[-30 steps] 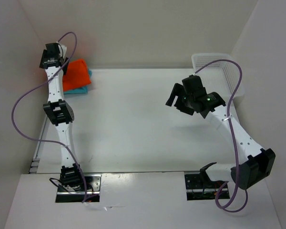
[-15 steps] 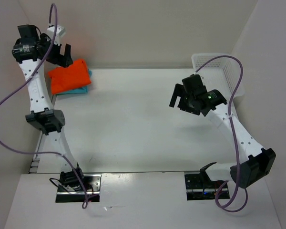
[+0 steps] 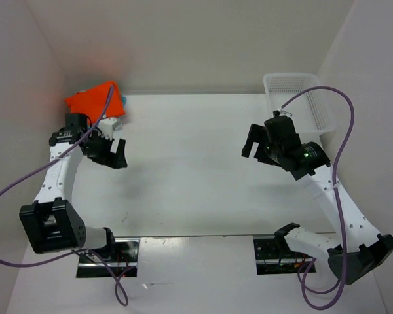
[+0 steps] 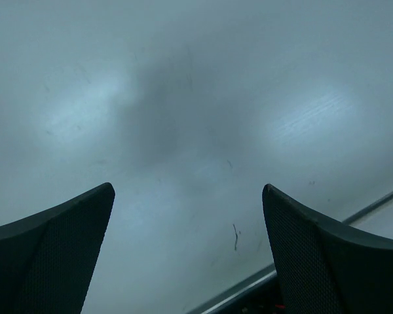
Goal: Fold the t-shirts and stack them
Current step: Put the neatly folded tshirt into the corner of the board with the left arm
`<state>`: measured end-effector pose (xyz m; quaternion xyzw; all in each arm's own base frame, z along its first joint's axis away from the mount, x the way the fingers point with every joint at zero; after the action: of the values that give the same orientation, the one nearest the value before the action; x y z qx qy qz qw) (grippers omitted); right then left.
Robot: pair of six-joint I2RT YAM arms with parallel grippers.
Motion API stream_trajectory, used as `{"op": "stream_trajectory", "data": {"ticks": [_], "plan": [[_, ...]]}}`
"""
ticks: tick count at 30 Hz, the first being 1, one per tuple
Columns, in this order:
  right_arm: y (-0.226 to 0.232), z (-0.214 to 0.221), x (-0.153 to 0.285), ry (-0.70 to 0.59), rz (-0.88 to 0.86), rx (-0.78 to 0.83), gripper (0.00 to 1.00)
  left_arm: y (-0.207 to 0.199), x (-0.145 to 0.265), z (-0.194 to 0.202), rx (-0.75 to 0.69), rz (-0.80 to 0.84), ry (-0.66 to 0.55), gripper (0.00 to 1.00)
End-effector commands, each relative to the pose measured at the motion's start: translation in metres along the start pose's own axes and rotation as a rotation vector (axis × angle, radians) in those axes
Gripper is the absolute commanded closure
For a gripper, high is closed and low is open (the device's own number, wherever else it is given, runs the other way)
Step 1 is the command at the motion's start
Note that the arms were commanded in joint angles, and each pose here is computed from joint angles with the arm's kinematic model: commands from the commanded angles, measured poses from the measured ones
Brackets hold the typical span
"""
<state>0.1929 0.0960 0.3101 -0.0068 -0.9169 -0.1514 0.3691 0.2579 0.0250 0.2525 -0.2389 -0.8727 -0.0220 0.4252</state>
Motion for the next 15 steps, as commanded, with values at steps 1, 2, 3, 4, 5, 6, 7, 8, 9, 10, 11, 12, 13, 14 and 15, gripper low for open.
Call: {"op": "stream_trajectory", "data": {"ticks": [1,2,3,4,5,6,7,8,9,10,11,12,13,14,15], "plan": [[0.001,0.001,-0.009,-0.011,-0.023,0.034,0.0,0.0,0.003,0.016,0.075,-0.099,-0.025,0.0],[0.001,0.0,-0.006,-0.019,-0.027,0.032,0.0,-0.001,0.002,0.018,0.081,-0.103,-0.034,0.0],[0.002,0.0,-0.006,-0.021,-0.041,0.04,0.0,0.0,0.009,0.021,0.096,-0.114,-0.057,0.0],[0.002,0.0,-0.006,-0.021,-0.041,0.04,0.0,0.0,0.012,0.021,0.091,-0.132,-0.06,0.0],[0.002,-0.002,-0.007,-0.029,-0.046,0.048,0.0,0.003,0.012,0.02,0.089,-0.159,-0.057,0.0],[0.002,0.001,-0.008,-0.016,-0.049,0.051,0.0,0.003,0.016,0.021,0.094,-0.189,-0.058,0.0],[0.002,0.001,-0.008,-0.016,-0.049,0.06,0.0,0.005,0.019,0.02,0.1,-0.232,-0.059,0.0],[0.002,0.001,-0.008,-0.016,-0.049,0.06,0.0,0.005,0.017,0.023,0.105,-0.229,-0.051,0.0],[0.001,0.001,-0.006,-0.024,-0.054,0.058,0.0,0.002,0.021,0.022,0.096,-0.236,-0.068,0.0],[0.0,0.003,-0.008,-0.015,-0.048,0.06,0.0,0.002,0.019,0.026,0.101,-0.232,-0.058,0.0],[0.001,0.002,-0.008,-0.024,-0.054,0.058,0.0,0.0,0.021,0.027,0.098,-0.235,-0.065,0.0],[0.0,0.004,-0.007,-0.025,-0.054,0.058,0.0,-0.001,0.023,0.027,0.092,-0.239,-0.075,0.0],[0.0,0.004,-0.007,-0.025,-0.055,0.058,0.0,-0.001,0.024,0.027,0.093,-0.249,-0.071,0.0],[-0.001,0.006,-0.009,-0.013,-0.058,0.06,0.0,-0.001,0.024,0.027,0.093,-0.249,-0.071,0.0],[-0.001,0.006,-0.006,-0.022,-0.063,0.058,0.0,-0.002,0.024,0.029,0.093,-0.25,-0.072,0.0]]}}
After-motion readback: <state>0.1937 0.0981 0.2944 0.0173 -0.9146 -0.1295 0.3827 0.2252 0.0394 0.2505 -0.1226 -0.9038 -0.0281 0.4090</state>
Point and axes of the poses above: each gripper's point midway between its finger pads, its own x axis back along the fingers, its own y axis along the line the jaws close on, z = x × y, the point moved 9 cm from there along x, back along the fingers, and after that the axes turned 2 degrees about x, right-handed, at the moved point
